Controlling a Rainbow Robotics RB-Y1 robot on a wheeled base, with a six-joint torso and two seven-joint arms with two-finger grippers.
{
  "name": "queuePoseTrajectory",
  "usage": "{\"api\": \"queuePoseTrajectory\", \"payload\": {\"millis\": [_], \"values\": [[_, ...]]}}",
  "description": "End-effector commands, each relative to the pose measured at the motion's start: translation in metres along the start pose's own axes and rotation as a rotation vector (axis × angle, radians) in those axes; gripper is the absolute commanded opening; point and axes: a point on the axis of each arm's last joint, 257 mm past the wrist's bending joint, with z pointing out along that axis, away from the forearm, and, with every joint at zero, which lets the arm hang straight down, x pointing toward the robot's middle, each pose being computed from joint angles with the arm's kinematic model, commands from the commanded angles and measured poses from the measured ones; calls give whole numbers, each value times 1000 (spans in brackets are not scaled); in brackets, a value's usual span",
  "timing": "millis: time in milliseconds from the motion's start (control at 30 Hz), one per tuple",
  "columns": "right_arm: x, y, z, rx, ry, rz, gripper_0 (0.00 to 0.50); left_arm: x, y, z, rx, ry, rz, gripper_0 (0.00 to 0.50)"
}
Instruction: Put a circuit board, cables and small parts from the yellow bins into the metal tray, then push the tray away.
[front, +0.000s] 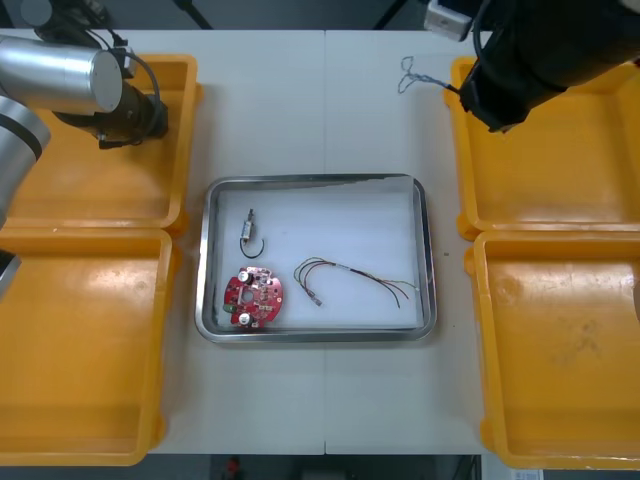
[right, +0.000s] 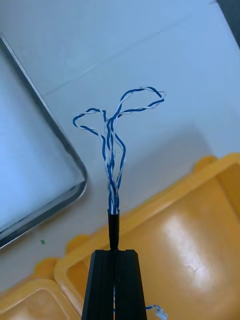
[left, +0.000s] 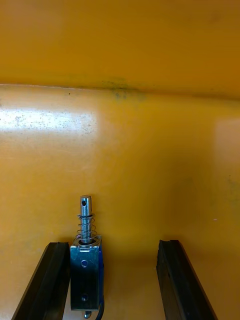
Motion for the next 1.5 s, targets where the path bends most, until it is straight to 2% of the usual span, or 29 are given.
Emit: {"api": "queuePoseTrajectory", "payload": {"millis": [33, 67, 100, 200, 300, 433, 533, 867, 1033, 1267, 1500], "values": [[-17, 38, 2, -8, 5, -118, 0, 8, 6, 7, 3, -14, 68, 406], [-19, 43, 3, -13, 3, -127, 0, 8, 7, 7, 2, -15, 69, 282], [-24, 56, 8, -31, 4, -162, 0, 8, 10, 7, -1, -16, 71, 0], [-27, 73, 17, -52, 19, -210, 0, 8, 11, 6, -3, -12, 69, 0], [-26, 94, 31, -66, 59, -287, 0, 9, 16, 4, -5, -2, 61, 0], [-21, 111, 45, -58, 113, -379, 0, 6, 17, 1, 3, -3, 49, 0], [-32, 121, 56, -34, 96, -436, 0, 1, 17, -8, 10, 7, 38, 0], [-52, 144, 95, -51, 48, -577, 0, -11, 26, -55, 6, 77, 36, 0], [-41, 149, 117, -54, 89, -603, 0, -16, 24, -75, 10, 93, 39, 0], [-21, 139, 142, -73, 147, -579, 0, -14, 19, -107, 3, 142, 60, 0], [-15, 139, 166, -74, 145, -576, 0, -6, 21, -133, -31, 167, 78, 0]]}}
